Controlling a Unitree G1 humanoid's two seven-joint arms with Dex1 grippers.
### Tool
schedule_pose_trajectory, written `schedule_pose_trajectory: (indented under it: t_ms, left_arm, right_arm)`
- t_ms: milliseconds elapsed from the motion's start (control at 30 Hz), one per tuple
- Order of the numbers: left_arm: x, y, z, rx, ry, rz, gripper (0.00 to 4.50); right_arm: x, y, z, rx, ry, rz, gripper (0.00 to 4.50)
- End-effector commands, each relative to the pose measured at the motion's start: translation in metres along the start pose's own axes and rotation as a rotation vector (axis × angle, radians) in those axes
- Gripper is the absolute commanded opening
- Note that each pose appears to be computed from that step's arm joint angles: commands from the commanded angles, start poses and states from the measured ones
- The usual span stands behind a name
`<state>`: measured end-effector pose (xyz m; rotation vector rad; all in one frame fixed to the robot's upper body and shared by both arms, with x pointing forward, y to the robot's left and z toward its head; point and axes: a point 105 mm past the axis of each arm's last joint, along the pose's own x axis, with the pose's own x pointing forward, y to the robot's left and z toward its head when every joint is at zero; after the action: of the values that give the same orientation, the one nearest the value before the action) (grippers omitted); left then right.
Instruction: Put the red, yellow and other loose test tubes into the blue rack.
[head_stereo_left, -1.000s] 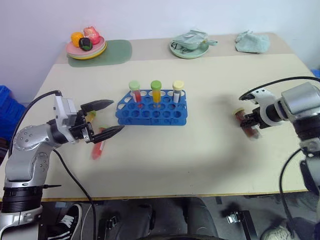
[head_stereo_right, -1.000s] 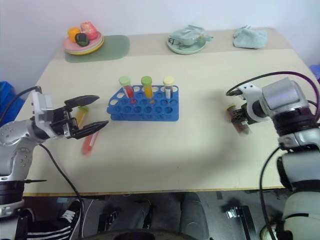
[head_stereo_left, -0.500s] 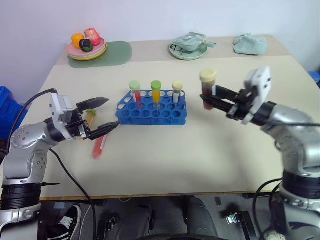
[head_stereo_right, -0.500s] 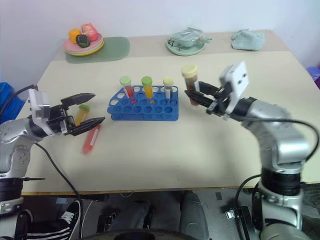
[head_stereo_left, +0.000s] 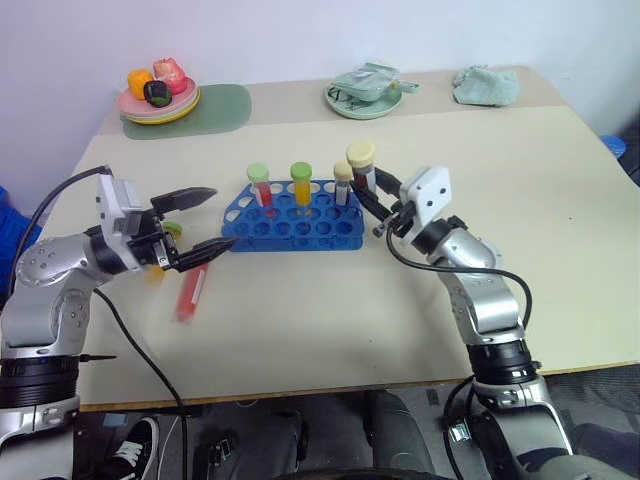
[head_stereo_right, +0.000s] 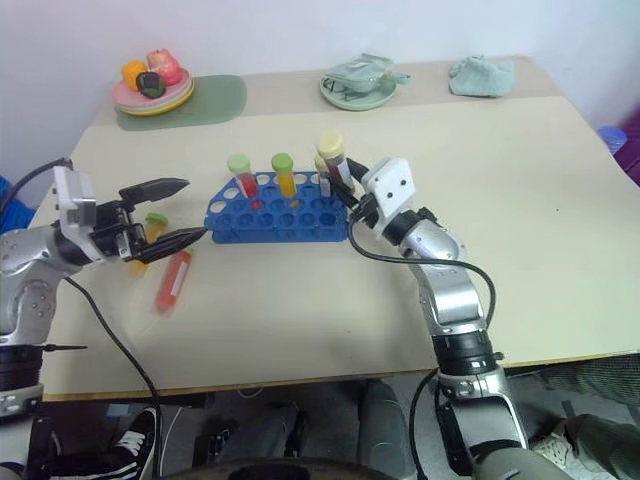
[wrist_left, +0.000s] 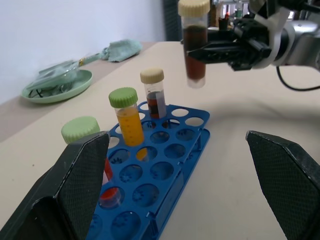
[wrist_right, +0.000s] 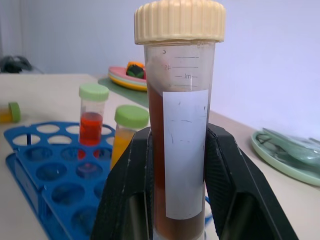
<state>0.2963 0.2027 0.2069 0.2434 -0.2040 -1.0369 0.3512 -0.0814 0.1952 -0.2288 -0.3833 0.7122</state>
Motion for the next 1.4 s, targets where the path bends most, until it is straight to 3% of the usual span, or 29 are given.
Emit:
schedule_pose_trajectory:
  t_ms: [33, 367, 1033, 1400]
  left_arm:
    - [-0.002, 0.002, 0.014, 0.054, -0.006, 0.002, 4.5]
    - [-0.005, 0.0, 0.014, 0.04, 0.007, 0.017, 4.5]
    - [-0.01, -0.001, 0.016, 0.027, 0.029, 0.035, 4.5]
    - [-0.012, 0.0, 0.019, 0.028, 0.031, 0.052, 4.5]
  right_arm:
    - [0.007, 0.009, 0.012, 0.004, -0.075, 0.027, 0.76]
    - [0.013, 0.018, -0.008, 0.118, -0.057, 0.023, 0.76]
    - [0.009, 0.037, -0.031, 0.137, -0.015, 0.03, 0.76]
    - [0.014, 0.023, -0.038, 0.113, -0.014, -0.012, 0.76]
